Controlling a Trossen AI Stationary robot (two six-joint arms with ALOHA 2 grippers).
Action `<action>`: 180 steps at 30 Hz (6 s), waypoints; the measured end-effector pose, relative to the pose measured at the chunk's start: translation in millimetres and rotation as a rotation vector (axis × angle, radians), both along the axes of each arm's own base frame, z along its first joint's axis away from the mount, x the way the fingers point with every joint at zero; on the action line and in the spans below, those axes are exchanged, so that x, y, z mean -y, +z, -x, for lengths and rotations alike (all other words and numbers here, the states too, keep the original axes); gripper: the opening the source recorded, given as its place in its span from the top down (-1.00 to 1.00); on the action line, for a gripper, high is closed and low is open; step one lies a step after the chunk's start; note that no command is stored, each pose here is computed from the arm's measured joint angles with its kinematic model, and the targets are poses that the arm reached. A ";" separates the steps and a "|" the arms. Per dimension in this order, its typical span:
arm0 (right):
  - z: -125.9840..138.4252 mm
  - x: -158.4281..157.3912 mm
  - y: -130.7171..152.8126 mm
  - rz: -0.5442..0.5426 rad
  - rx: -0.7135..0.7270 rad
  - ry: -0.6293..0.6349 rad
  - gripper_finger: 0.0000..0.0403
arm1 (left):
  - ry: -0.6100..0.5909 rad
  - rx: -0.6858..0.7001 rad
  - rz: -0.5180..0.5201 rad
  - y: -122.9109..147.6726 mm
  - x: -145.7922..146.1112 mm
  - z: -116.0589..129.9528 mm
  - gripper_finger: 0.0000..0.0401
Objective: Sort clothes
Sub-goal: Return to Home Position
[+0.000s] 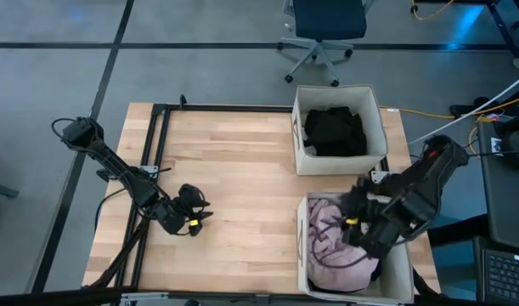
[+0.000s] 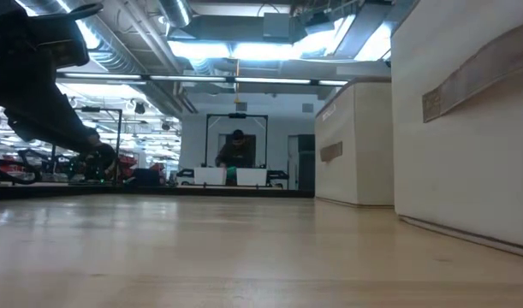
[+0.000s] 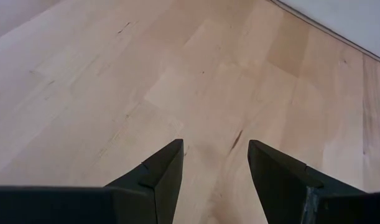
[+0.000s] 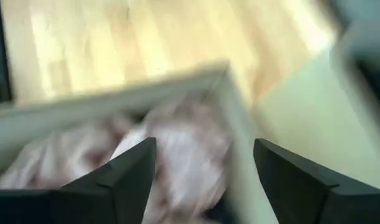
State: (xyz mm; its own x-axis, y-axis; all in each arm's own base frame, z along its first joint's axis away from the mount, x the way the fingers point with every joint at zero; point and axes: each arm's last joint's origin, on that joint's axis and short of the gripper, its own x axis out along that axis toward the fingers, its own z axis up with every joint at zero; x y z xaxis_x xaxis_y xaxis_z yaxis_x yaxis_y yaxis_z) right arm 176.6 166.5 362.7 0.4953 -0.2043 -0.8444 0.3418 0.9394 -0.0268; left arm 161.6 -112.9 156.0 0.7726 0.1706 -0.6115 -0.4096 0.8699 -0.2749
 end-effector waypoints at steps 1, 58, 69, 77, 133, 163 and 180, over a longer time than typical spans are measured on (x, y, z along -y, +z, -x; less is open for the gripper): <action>-3.3 3.4 3.7 0.047 0.036 0.020 -0.34 | 0.001 0.000 -0.002 0.0 -0.4 -0.3 0.14; 82.1 165.2 -140.8 0.192 1.223 0.321 0.84 | -0.078 0.207 -0.437 36.5 -10.9 -13.4 0.14; 91.8 165.4 -142.8 0.193 1.228 0.320 0.84 | -0.203 0.402 -0.346 52.9 -52.0 23.0 0.14; 90.6 165.4 -147.0 0.186 1.183 0.323 0.84 | -0.181 0.457 -0.392 44.0 -90.3 28.4 0.14; 89.7 165.4 -152.6 0.175 1.122 0.327 0.84 | 0.043 0.598 -0.491 16.2 -121.4 66.2 0.14; 89.7 165.4 -152.7 0.176 1.121 0.327 0.84 | 0.043 0.597 -0.491 16.0 -121.4 66.2 0.14; 89.7 165.4 -152.8 0.176 1.121 0.327 0.84 | 0.043 0.596 -0.491 16.0 -121.4 66.2 0.14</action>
